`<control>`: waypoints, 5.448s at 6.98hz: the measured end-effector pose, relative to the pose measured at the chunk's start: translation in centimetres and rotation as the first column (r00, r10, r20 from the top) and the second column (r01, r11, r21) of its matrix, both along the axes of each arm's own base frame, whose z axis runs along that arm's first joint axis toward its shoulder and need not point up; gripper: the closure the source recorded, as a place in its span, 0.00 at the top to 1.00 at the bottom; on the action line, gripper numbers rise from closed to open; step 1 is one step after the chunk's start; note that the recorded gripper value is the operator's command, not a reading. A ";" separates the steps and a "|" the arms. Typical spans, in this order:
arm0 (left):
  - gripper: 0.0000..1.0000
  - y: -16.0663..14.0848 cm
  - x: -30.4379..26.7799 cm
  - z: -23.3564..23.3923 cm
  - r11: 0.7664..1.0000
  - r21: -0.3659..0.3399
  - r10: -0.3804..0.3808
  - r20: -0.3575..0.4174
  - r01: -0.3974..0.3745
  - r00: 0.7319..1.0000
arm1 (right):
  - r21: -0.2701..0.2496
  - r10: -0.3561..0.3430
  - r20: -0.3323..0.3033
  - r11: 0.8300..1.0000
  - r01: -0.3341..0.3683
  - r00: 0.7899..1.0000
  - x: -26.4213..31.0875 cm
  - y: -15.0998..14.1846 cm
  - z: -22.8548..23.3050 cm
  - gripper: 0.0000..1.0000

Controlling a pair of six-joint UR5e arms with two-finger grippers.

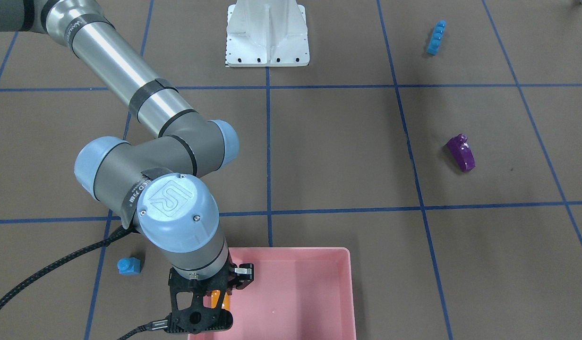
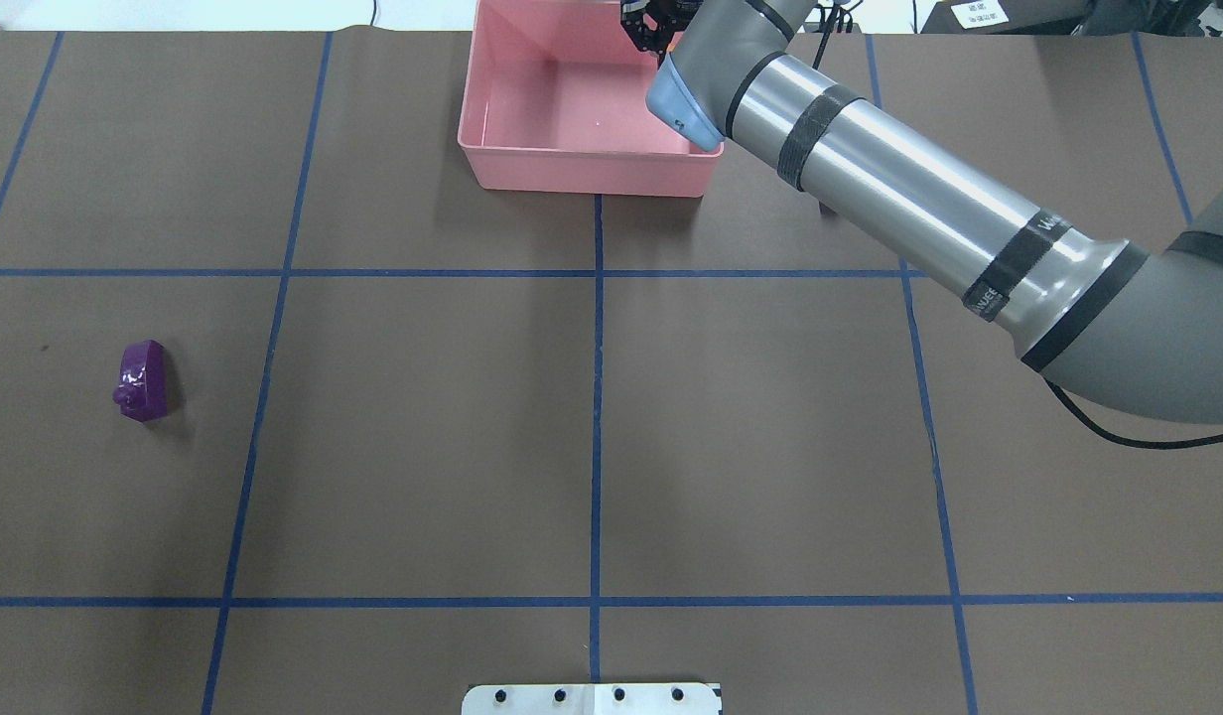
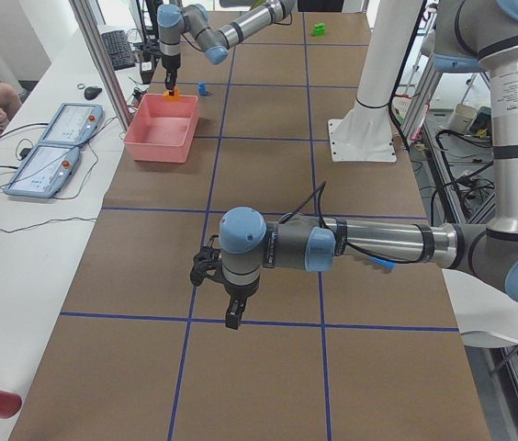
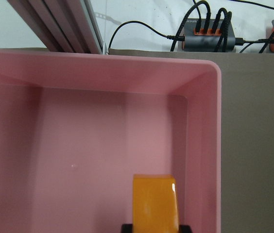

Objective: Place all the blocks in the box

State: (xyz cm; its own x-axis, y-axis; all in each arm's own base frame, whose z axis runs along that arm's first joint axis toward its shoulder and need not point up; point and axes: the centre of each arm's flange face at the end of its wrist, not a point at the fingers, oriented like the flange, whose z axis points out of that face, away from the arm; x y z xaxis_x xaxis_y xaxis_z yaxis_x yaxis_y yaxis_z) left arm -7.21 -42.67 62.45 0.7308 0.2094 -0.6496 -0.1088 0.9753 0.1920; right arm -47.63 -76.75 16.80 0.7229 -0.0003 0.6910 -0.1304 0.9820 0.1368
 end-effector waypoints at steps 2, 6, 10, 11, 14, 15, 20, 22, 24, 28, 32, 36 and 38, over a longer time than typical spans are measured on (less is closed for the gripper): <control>1.00 0.0 0.0 0.0 1.000 0.000 0.001 0.000 -0.001 1.000 | -0.004 0.000 -0.003 1.000 0.000 1.000 -0.3 0.2 0.3 0.99; 1.00 -1.8 0.6 -1.6 0.999 0.039 0.008 -0.002 -0.008 1.000 | 0.008 0.016 0.022 1.000 -0.017 1.000 2.1 -0.4 -1.1 0.99; 1.00 -5.2 6.6 -5.5 0.995 0.100 0.000 -0.059 0.006 0.998 | -0.005 0.003 0.064 1.000 -0.003 0.998 9.7 3.9 1.8 0.99; 1.00 -5.2 9.9 -5.8 0.996 0.084 0.008 -0.077 -0.001 0.997 | 0.011 -0.013 0.064 1.000 0.012 0.998 11.8 6.1 4.7 0.99; 1.00 -4.3 20.0 -7.8 0.989 -0.093 -0.125 -0.133 0.113 0.983 | 0.068 -0.087 0.050 0.994 0.083 0.995 18.5 14.5 14.2 0.99; 1.00 -3.7 23.6 -7.8 0.976 -0.138 -0.183 -0.094 0.169 0.979 | 0.076 -0.114 0.046 0.991 0.110 0.992 20.3 16.6 16.7 0.99; 0.89 -1.5 33.9 -9.1 0.928 -0.255 -0.289 -0.026 0.273 0.957 | 0.088 -0.155 0.019 0.984 0.153 0.988 23.3 19.7 21.1 0.99; 0.34 -1.4 34.5 -8.6 0.929 -0.258 -0.279 -0.017 0.265 0.960 | 0.088 -0.155 0.017 0.984 0.153 0.988 23.3 19.7 21.1 0.99; 0.20 -1.6 34.8 -8.3 0.930 -0.259 -0.275 -0.012 0.262 0.961 | 0.089 -0.155 0.016 0.984 0.153 0.988 23.3 19.7 21.1 0.99; 0.00 -1.9 35.2 -11.1 0.939 -0.238 -0.270 -0.056 0.250 0.961 | 0.088 -0.155 0.016 0.984 0.153 0.988 23.2 19.7 21.1 0.99; 0.00 -7.1 38.5 -26.2 0.958 -0.048 -0.286 -0.260 0.284 0.922 | 0.087 -0.154 0.016 0.985 0.152 0.988 23.3 19.8 21.2 0.99; 0.00 -19.0 45.7 -39.4 0.942 0.005 -0.312 -0.341 0.334 0.887 | 0.085 -0.153 0.014 0.985 0.151 0.988 23.3 19.8 21.3 0.99; 0.00 -26.6 47.7 -43.5 0.927 -0.019 -0.361 -0.301 0.373 0.882 | 0.085 -0.153 0.014 0.985 0.151 0.988 23.2 19.7 21.3 0.99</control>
